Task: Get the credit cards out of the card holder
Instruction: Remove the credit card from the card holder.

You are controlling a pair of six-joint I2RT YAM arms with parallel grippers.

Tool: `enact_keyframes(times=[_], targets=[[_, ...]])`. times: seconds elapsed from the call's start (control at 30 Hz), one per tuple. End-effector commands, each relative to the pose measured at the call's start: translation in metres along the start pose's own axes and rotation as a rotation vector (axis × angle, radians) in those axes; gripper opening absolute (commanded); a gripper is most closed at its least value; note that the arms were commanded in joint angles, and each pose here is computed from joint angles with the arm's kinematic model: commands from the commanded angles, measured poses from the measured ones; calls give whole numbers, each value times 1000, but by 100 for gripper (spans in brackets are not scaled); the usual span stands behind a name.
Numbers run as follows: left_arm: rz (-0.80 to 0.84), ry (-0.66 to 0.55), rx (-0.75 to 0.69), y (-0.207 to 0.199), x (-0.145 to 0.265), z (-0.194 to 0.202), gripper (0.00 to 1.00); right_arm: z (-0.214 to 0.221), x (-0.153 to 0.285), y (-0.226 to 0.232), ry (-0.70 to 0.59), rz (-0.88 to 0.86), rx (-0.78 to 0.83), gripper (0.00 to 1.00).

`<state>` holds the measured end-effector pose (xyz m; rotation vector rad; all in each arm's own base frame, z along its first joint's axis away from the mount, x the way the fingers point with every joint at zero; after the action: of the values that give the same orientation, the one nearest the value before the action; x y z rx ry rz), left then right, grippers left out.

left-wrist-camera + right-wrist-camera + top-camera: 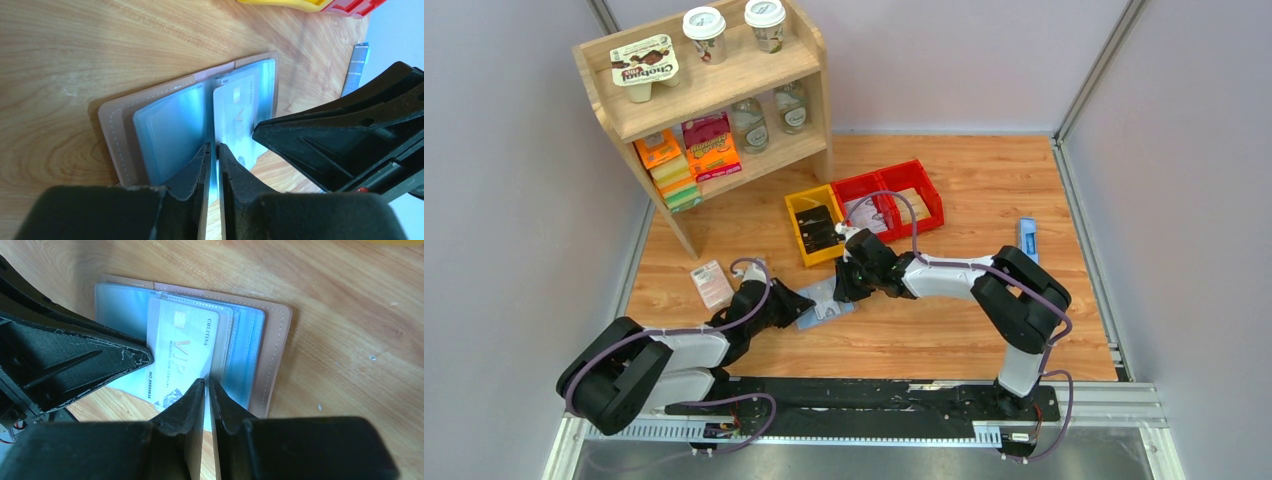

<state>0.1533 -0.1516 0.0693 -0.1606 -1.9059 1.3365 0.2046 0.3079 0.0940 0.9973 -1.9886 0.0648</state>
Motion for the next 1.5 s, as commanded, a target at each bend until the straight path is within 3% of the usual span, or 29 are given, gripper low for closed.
enact_keyframes(times=[0.0, 0.33, 0.63, 0.83, 1.0, 1.47], targets=[[108, -21, -6, -6, 2, -2, 18, 30, -6, -10, 113, 24, -13, 16], [140, -15, -42, -3, 1, -4, 30, 31, -9, -12, 117, 16, -24, 16], [107, 7, -49, 5, -4, -5, 31, 32, -10, -13, 118, 8, -25, 16], [155, 30, -22, 6, -7, -4, 22, 31, -11, -14, 116, 10, -27, 16], [209, 26, 20, 10, 1, -4, 3, 33, -12, -16, 121, 13, -28, 16], [206, 35, 41, 15, 11, -4, 0, 44, -19, -31, 173, 77, -45, 15]])
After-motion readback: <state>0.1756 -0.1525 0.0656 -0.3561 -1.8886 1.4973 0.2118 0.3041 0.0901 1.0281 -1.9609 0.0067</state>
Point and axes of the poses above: each gripper's point midway between its finger pads, its own x axis back along the fingers, its own y axis along the line the jaws close on, z = x × y, the point moved 9 cm from there along x, back along the fingers, and after that the axes turned 14 degrees about x, right-handed, at the moved point
